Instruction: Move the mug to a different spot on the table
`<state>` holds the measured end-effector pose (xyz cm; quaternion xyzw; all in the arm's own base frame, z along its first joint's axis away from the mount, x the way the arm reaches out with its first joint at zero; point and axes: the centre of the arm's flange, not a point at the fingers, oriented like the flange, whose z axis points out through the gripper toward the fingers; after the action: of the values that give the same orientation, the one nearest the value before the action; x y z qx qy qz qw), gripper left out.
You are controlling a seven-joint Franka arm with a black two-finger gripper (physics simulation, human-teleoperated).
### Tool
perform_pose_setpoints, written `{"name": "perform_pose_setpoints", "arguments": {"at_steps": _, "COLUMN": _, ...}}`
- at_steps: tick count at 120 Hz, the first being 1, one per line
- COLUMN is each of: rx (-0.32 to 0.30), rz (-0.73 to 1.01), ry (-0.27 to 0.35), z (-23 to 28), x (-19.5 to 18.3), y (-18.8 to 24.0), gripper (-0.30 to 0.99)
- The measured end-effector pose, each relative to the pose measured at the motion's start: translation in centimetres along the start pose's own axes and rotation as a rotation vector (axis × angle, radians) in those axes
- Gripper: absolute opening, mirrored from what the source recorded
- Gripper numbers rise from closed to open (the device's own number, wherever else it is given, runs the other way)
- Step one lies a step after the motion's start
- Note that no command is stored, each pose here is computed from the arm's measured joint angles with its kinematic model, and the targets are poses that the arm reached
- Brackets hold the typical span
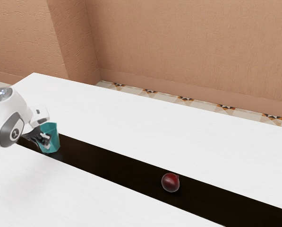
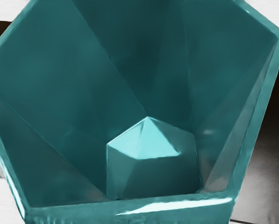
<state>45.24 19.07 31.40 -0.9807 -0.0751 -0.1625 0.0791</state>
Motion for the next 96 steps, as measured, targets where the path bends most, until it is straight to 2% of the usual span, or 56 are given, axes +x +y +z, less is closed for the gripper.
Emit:
{"name": "perform_pose_setpoints", "arguments": {"at_steps": 17, "rx": -0.001, "rz": 0.016, "ry": 0.03, "z": -1.2, "x": 0.6, "y": 0.3, "gripper": 0.03}}
{"name": "perform_pose_setpoints", "arguments": {"at_steps": 25, "rx": -0.007, "rz": 0.036, "ry": 0.038, "z": -1.4, "x": 0.8, "y": 1.1, "gripper": 0.05}}
{"name": "perform_pose_setpoints", "arguments": {"at_steps": 49, "rx": -0.049, "rz": 0.157, "ry": 0.071, "z": -2.1, "x": 1.9, "y": 7.0, "gripper": 0.06}}
{"name": "perform_pose_setpoints", "arguments": {"at_steps": 67, "rx": -0.09, "rz": 0.23, "ry": 0.076, "z": -2.0, "x": 1.1, "y": 11.4, "gripper": 0.06}}
{"name": "perform_pose_setpoints", "arguments": {"at_steps": 96, "rx": -0.106, "rz": 0.266, "ry": 0.102, "z": -0.5, "x": 0.2, "y": 13.6, "gripper": 0.06}}
